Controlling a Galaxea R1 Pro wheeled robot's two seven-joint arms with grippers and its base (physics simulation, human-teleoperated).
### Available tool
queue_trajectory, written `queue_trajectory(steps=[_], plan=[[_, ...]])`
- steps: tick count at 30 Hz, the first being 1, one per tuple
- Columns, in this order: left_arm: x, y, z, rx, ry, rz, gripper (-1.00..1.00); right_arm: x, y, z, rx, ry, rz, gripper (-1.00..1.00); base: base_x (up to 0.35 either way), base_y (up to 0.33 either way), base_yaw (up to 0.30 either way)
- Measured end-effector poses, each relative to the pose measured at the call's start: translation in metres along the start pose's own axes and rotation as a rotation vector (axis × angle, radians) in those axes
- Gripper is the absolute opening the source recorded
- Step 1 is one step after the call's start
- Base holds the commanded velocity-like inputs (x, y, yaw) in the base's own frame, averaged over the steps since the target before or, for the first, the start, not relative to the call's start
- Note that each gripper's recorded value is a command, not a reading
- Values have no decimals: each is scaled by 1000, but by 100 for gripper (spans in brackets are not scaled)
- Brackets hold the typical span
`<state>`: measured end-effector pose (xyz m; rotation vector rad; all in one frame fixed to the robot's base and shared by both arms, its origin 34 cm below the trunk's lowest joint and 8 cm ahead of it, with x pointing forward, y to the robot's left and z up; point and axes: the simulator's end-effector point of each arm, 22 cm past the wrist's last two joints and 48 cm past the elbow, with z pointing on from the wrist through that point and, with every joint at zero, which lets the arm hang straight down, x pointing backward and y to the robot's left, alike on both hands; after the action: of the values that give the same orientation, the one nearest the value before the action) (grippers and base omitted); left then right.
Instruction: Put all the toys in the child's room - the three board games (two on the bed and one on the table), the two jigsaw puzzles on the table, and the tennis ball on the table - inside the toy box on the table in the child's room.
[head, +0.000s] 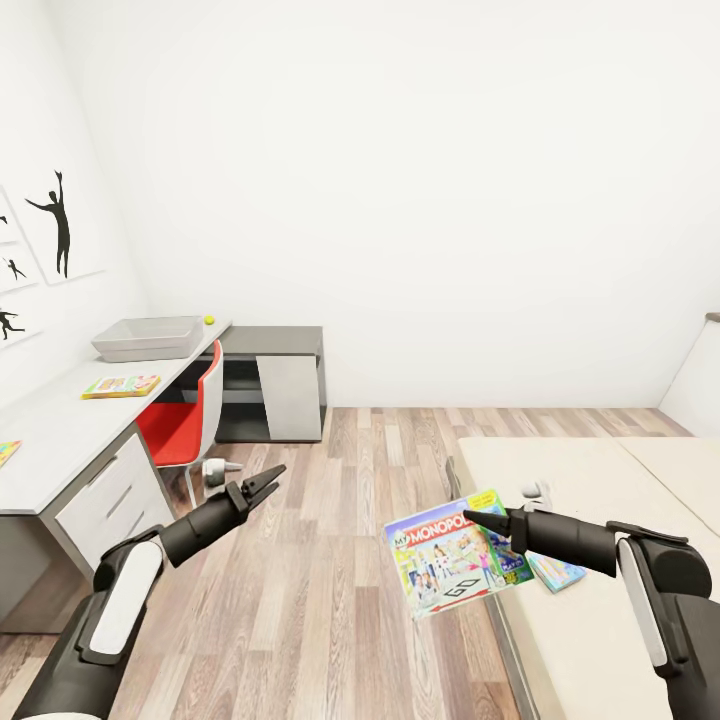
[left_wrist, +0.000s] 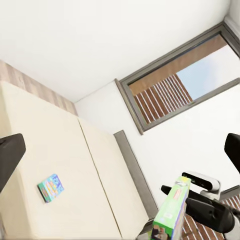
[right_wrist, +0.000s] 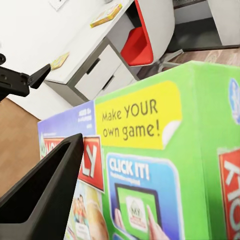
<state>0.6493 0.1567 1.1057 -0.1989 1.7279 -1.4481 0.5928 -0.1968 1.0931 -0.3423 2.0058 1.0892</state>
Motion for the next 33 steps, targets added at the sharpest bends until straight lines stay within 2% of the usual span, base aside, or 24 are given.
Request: queue_trajectory(steps=[7,16,33], plan=[[0,-5,-1,0,17,6,100,-1,-1,0,3,-4,2,-100,0,0,0],[2,-6,-2,-4,23,8,100,2,1,3,-1,3,40,-100,0,0,0],[3,4,-1,-49,26,9,100,3,4,6,-8,6,60,-100,0,0,0]])
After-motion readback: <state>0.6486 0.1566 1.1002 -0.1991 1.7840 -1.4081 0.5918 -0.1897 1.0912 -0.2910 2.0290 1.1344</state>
